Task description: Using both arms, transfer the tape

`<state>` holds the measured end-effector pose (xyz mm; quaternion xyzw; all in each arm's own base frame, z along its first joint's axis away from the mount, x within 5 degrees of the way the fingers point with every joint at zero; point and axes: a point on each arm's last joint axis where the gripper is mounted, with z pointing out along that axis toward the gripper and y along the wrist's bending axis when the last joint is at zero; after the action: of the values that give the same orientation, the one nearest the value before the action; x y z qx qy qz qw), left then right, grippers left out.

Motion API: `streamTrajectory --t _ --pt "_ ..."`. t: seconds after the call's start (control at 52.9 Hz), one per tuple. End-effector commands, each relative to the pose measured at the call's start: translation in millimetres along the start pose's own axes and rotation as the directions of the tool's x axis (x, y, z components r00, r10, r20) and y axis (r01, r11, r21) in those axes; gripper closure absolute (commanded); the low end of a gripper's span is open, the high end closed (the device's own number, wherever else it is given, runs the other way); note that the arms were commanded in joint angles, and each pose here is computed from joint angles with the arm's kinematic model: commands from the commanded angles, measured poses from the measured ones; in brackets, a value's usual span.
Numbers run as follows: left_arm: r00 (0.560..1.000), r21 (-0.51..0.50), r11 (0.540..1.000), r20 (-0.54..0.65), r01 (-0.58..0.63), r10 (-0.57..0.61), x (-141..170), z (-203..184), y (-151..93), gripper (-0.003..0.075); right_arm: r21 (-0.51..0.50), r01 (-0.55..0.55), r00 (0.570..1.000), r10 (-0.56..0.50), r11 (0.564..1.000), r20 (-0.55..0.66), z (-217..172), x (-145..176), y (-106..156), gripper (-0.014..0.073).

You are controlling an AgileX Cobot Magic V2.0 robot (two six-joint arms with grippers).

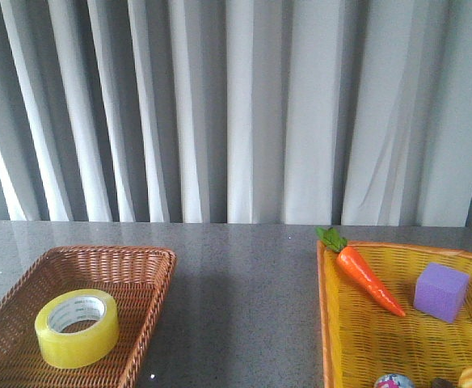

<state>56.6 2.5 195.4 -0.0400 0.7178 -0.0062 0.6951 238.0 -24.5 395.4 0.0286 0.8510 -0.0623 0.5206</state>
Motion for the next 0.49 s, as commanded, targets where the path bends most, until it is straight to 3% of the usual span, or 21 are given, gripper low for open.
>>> streamTrajectory --t 0.0,0.303,0.473 --pt "0.993 0.010 1.000 0.120 0.013 -0.015 -16 -3 -1 0.0727 0.012 0.017 0.993 -0.018 1.000 0.117 -13 -16 -3 0.0603" --pt "0.993 0.010 1.000 0.120 0.013 -0.015 -16 -3 -1 0.0727 -0.005 -0.010 0.991 0.010 1.000 0.135 -20 -17 -2 0.0603" --pt "0.993 0.010 1.000 0.120 0.013 -0.015 -16 -3 -1 0.0726 -0.021 -0.039 0.968 0.043 0.999 0.246 -66 -20 -4 0.0603"
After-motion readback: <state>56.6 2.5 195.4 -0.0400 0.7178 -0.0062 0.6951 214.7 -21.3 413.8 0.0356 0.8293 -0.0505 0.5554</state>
